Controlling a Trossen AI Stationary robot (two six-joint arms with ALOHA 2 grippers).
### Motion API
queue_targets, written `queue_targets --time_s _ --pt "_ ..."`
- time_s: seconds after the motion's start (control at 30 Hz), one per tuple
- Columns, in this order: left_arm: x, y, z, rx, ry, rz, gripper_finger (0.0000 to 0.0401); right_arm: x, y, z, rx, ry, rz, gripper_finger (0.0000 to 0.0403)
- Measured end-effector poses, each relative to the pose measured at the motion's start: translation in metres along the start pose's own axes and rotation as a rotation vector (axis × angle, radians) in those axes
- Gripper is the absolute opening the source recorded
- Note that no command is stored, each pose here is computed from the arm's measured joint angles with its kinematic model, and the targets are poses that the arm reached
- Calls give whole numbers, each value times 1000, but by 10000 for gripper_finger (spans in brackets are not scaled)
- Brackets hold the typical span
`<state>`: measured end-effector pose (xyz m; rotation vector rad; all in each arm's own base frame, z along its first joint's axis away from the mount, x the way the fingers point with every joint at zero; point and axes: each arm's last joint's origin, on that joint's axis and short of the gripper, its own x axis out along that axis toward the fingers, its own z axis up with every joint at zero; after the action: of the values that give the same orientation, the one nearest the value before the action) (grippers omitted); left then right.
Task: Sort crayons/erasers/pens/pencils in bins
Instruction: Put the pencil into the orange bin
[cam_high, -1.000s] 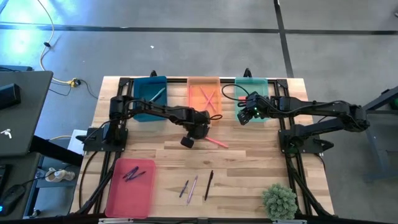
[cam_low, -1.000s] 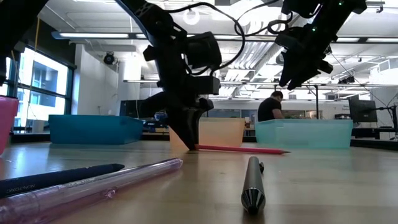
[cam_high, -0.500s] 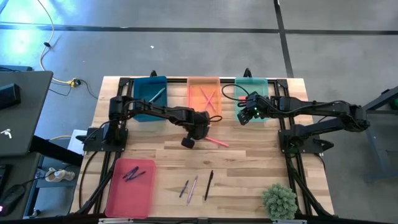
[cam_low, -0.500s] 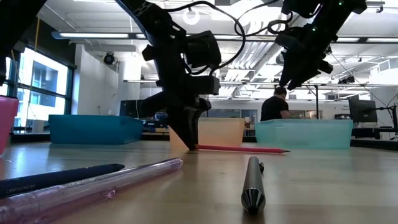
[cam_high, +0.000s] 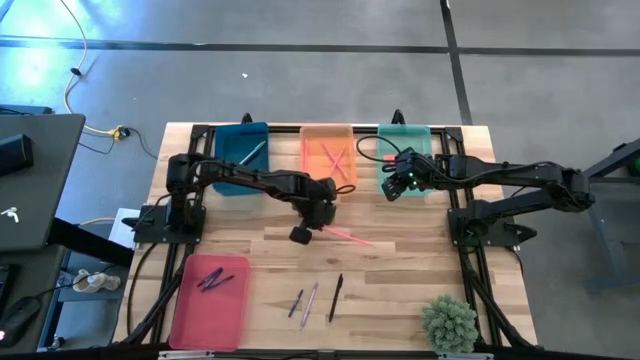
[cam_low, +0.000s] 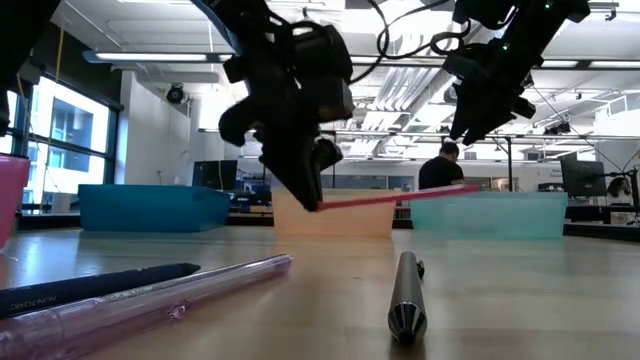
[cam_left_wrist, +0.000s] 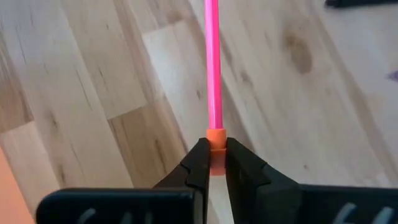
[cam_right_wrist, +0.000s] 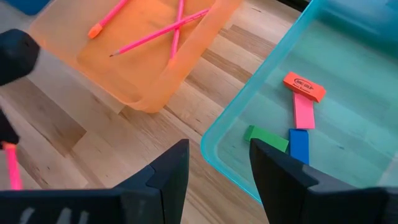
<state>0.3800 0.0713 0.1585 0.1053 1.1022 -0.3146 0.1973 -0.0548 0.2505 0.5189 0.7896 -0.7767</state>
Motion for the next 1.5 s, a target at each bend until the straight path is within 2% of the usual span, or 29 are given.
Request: queue_targets --time_s 0.23,0.4,0.6,0.77,1.0,1.13,1.3,1.5 --pt "-16 -2 6 -1 -38 26 19 0 0 0 -9 0 0 162" --pt "-33 -1 8 -12 -62 86 19 0 0 0 -11 0 0 162" --pt "-64 5 8 -101 -85 231 19 0 0 0 -10 0 0 162" --pt "-93 17 0 -286 -102 379 19 0 0 0 -7 -1 1 162" --pt "-111 47 -32 -722 -87 656 19 0 0 0 4 -1 1 162" --pt "-112 56 -45 -910 -123 672 19 0 0 0 4 -1 0 162" --pt "-105 55 -54 -1085 -146 666 19 0 0 0 4 -1 0 162" --pt "-99 58 -50 -1089 -188 622 19 0 0 0 4 -1 0 162"
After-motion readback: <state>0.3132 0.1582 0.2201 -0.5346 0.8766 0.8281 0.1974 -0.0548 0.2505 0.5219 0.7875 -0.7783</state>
